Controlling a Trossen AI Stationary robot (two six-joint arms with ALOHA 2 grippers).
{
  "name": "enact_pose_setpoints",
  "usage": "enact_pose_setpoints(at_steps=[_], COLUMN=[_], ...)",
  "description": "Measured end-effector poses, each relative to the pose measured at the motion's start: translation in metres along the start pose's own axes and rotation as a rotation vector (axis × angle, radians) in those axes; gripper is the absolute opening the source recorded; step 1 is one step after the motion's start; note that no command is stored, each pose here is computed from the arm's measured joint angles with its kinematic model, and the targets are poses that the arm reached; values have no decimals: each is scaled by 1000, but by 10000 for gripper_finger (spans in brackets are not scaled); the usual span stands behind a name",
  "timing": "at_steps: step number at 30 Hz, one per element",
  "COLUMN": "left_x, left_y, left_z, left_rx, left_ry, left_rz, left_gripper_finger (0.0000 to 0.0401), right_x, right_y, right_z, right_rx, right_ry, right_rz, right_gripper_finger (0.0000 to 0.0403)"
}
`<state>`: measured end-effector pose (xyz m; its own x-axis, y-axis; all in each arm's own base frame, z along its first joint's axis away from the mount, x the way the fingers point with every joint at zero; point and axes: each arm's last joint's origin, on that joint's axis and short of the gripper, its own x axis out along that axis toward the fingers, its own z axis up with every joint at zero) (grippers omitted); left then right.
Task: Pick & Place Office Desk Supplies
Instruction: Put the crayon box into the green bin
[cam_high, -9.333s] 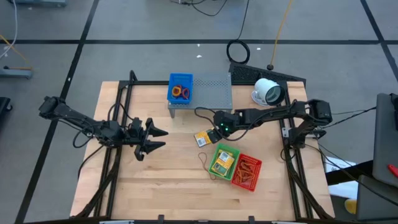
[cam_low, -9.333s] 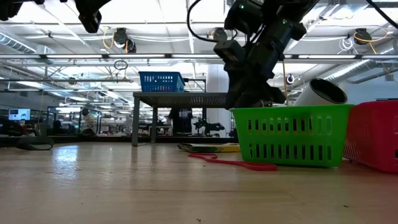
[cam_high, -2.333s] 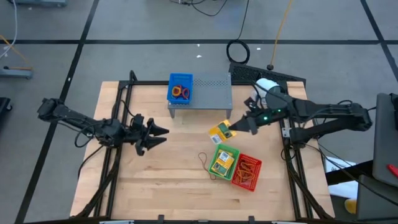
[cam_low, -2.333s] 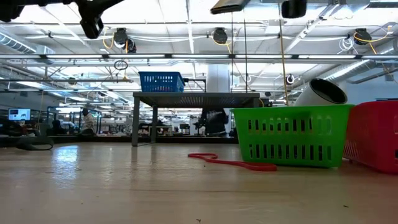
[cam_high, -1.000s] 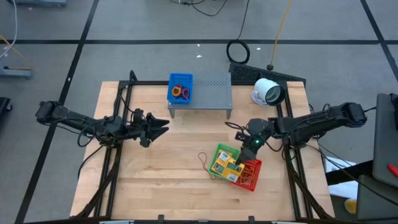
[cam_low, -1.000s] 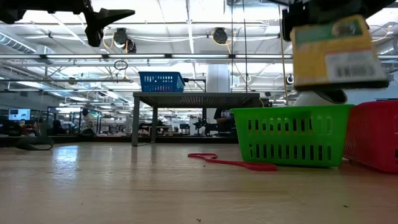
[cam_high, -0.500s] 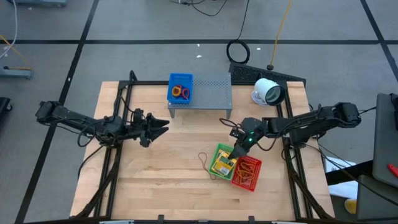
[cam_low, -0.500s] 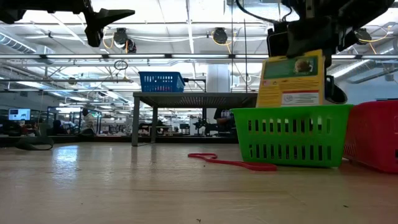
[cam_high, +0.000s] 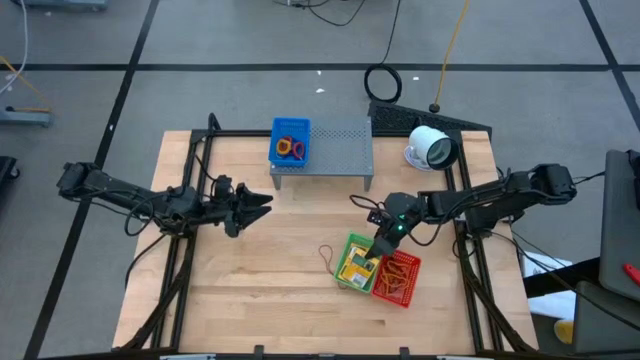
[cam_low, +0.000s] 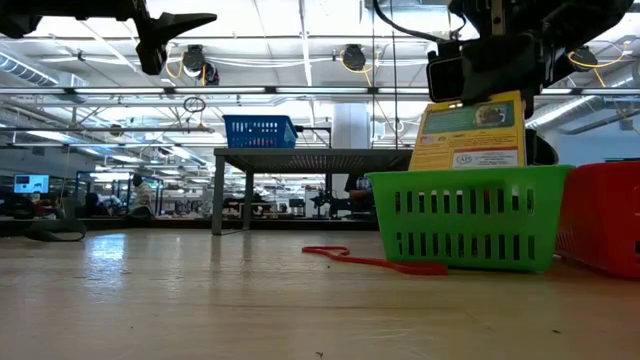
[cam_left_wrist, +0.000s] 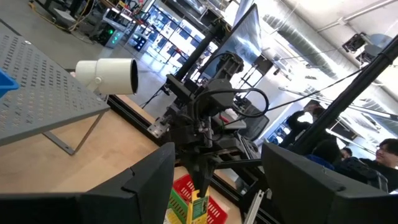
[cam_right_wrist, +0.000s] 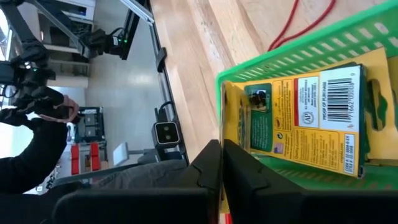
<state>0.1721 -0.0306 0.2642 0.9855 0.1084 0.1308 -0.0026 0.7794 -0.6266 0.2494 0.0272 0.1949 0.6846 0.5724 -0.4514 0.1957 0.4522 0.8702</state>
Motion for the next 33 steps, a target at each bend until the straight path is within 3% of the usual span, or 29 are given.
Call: enact_pose_setpoints(at_steps=[18,33], left_x=[0,0], left_y=[0,0], left_z=[0,0], left_rx=[1,6], left_ry=[0,0], left_rz=[0,1], left_gripper_finger=[251,251], right_x=[0,-1], right_y=[-1,-6], right_z=[1,0], right_rx=[3,22], right_ry=[-43,-61], right_rz=[-26,-96], right_gripper_finger=[111,121])
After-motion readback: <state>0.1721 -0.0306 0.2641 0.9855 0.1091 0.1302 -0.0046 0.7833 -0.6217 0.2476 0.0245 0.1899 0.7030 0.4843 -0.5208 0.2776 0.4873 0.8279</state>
